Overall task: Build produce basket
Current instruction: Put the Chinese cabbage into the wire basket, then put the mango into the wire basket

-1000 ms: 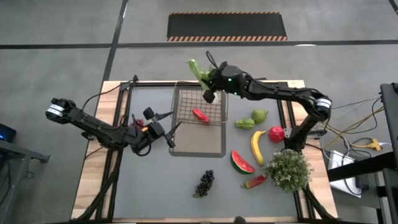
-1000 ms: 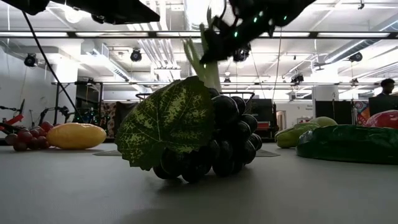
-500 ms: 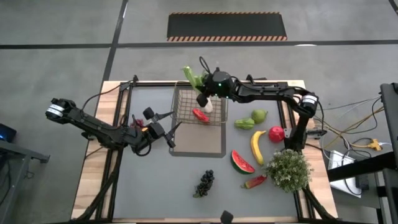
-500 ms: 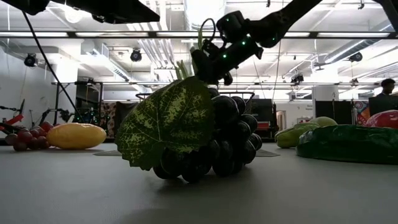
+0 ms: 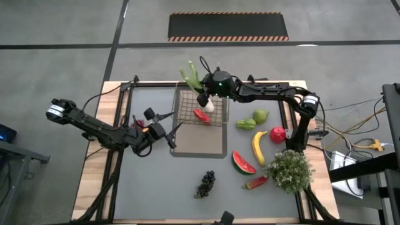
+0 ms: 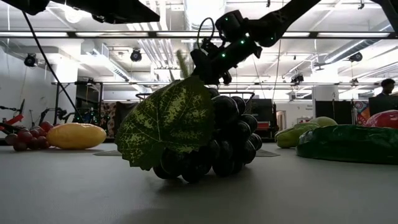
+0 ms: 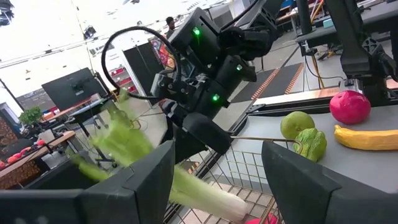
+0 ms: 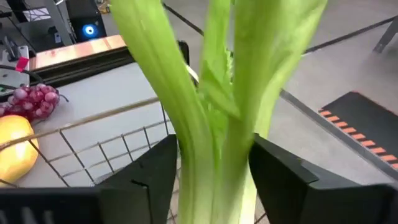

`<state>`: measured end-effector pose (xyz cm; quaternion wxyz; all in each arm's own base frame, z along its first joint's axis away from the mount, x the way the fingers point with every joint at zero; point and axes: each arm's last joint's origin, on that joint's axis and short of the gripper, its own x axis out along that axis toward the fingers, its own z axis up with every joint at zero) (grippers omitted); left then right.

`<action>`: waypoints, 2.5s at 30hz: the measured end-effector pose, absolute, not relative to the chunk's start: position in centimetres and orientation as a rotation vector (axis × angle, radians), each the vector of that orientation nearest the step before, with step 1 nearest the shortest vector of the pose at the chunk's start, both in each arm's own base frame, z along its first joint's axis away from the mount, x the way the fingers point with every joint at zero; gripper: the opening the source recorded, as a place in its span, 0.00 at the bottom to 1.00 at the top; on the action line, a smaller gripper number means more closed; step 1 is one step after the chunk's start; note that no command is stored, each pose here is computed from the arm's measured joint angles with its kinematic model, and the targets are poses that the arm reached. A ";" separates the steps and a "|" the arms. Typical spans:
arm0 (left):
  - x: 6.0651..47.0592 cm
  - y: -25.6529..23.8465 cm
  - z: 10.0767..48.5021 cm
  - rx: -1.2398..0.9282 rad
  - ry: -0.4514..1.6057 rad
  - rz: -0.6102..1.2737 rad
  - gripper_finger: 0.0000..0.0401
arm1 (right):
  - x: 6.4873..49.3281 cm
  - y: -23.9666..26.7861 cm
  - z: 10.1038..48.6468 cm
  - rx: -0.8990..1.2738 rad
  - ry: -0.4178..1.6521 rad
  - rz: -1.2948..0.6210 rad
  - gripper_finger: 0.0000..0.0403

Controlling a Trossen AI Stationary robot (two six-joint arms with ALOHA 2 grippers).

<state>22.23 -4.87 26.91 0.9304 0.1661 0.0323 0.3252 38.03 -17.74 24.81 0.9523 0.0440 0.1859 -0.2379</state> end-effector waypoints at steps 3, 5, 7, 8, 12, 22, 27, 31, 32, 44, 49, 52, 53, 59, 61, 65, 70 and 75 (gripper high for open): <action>22.2 -4.9 26.9 0.340 0.066 0.666 0.56 | 38.2 -17.8 25.3 0.079 0.381 -0.482 0.51; 22.2 -4.9 26.9 0.340 0.067 0.666 0.56 | 38.2 -17.8 25.7 0.074 0.385 -0.482 0.53; 22.2 -4.9 26.9 0.341 0.067 0.666 0.56 | 38.3 -18.0 26.1 0.073 0.390 -0.484 0.54; 22.2 -4.9 26.9 0.341 0.067 0.666 0.56 | 38.3 -18.0 26.3 0.073 0.390 -0.484 0.55; 22.2 -4.9 26.9 0.340 0.068 0.666 0.56 | 38.2 -17.9 27.2 0.068 0.422 -0.480 0.55; 22.5 -4.9 26.6 0.342 0.077 0.664 0.56 | 35.4 -14.5 31.6 0.000 0.509 -0.408 0.55; 22.5 -4.9 26.6 0.339 0.076 0.664 0.56 | 32.7 -10.5 33.5 -0.048 0.524 -0.322 0.54; 22.4 -4.9 26.6 0.321 0.070 0.664 0.56 | 30.4 -7.0 33.9 -0.087 0.508 -0.237 0.54; 22.4 -4.9 26.6 0.312 0.067 0.665 0.56 | 29.8 -6.3 33.8 -0.097 0.506 -0.215 0.54; 23.1 -5.2 25.6 0.226 0.064 0.658 0.56 | 24.7 -1.4 29.7 -0.195 0.379 -0.066 0.54; 24.0 -5.5 24.3 0.187 0.085 0.653 0.56 | 23.6 -1.4 27.1 -0.230 0.294 -0.062 0.54; 24.5 -5.6 23.6 0.156 0.091 0.653 0.56 | 23.2 -1.3 25.6 -0.255 0.232 -0.066 0.54; 24.6 -5.7 23.4 0.145 0.091 0.653 0.56 | 23.1 -1.3 25.1 -0.260 0.211 -0.069 0.54; 25.0 -5.8 22.6 0.081 0.092 0.656 0.56 | 22.4 -1.3 23.2 -0.254 0.151 -0.077 0.54; 25.1 -5.8 22.4 0.074 0.093 0.656 0.56 | 22.3 -1.3 22.9 -0.254 0.155 -0.076 0.54; 25.2 -6.0 22.4 0.019 0.081 0.586 0.56 | 22.2 -1.3 22.6 -0.269 0.165 -0.073 0.54; 25.3 -6.4 22.6 -0.082 0.064 0.446 0.55 | 22.1 -1.3 22.5 -0.272 0.168 -0.072 0.54; 25.4 -6.5 22.7 -0.158 0.101 0.397 0.53 | 21.9 -1.3 22.4 -0.279 0.181 -0.070 0.54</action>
